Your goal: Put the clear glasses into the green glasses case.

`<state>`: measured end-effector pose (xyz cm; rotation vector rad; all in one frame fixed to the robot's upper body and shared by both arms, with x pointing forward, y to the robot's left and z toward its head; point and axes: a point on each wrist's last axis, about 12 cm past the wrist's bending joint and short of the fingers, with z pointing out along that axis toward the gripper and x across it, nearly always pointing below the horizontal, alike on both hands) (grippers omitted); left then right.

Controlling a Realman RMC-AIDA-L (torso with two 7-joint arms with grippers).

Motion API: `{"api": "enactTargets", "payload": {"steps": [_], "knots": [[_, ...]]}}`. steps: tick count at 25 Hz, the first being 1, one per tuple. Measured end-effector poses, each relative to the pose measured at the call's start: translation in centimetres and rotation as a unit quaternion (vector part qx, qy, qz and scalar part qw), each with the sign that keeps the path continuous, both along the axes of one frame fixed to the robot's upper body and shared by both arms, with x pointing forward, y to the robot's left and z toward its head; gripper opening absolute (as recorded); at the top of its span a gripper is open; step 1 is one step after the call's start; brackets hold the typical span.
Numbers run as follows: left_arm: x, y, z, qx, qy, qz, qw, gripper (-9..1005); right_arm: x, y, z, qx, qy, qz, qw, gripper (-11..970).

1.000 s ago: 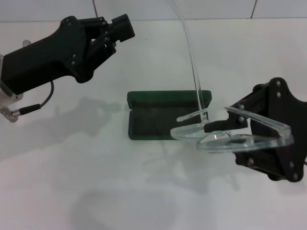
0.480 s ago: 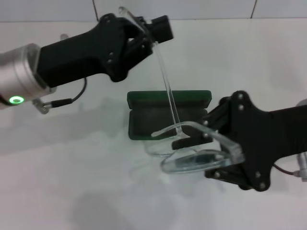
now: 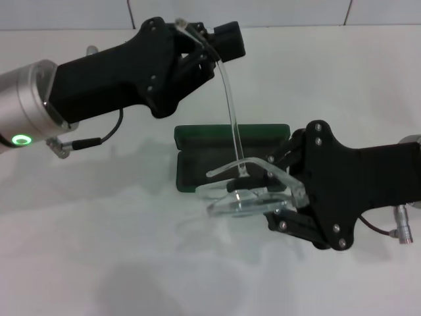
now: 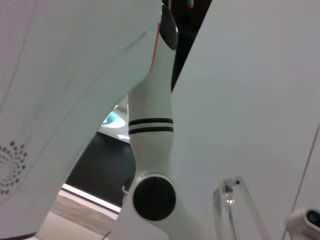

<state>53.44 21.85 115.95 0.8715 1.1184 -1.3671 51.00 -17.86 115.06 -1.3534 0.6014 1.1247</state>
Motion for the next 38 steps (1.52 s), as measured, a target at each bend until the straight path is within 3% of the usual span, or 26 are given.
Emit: {"api": "enactTargets", "payload": {"steps": [12, 28, 38], "knots": [[-1.3, -0.3, 0.1, -0.005, -0.022, -0.056, 0.998, 69, 0.4, -0.1, -0.4, 0.003, -0.002, -0.029, 1.000, 119], [-0.7, -0.1, 0.5, -0.013, -0.028, -0.039, 0.999, 68, 0.0, 0.2, -0.5, 0.001, -0.003, -0.013, 1.000, 120], [-1.5, -0.2, 0.7, -0.015, -0.036, -0.074, 0.997, 69, 0.3, 0.0, -0.4, 0.009, 0.002, -0.027, 1.000, 120]]}}
